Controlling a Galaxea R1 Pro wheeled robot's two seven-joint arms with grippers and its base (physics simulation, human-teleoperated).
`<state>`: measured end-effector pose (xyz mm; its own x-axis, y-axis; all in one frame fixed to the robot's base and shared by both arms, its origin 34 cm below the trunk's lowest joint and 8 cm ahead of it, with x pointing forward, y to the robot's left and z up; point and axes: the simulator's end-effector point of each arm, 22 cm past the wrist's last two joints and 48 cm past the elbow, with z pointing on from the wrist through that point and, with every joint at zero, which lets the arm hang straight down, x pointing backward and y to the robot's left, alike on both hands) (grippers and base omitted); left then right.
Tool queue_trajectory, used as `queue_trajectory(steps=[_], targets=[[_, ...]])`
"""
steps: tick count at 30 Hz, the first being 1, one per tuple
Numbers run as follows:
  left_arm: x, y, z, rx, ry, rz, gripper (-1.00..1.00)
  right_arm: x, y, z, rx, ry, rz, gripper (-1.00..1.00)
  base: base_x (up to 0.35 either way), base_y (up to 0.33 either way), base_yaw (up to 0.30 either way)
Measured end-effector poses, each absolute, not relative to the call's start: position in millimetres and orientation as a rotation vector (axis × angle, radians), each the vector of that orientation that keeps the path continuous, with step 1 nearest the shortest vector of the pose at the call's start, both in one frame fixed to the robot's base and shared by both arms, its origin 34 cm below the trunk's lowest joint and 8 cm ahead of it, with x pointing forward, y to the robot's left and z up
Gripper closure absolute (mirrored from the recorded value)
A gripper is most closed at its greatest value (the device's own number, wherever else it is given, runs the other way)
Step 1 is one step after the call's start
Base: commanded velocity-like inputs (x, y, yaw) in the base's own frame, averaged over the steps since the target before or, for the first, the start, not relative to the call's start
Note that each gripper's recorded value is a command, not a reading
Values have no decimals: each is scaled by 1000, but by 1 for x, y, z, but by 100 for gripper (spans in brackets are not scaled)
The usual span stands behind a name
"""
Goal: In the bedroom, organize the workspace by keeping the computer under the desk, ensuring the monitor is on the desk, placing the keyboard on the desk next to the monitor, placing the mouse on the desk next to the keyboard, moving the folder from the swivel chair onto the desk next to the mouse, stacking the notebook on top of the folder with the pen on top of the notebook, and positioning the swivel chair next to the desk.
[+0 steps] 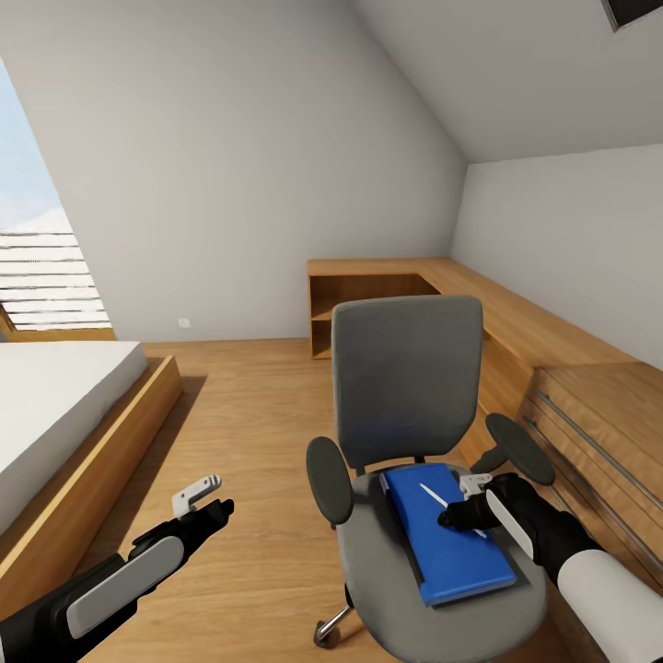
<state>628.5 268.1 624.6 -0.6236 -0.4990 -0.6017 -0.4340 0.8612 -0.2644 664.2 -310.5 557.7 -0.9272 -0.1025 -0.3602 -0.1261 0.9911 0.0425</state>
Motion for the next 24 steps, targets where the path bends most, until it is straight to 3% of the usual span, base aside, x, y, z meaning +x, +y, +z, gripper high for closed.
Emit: queue_trajectory(steps=[24], targets=[[628, 267, 624, -670, 2334, -121, -100, 664, -311, 558, -162, 2769, 96, -100, 0, 0, 0]])
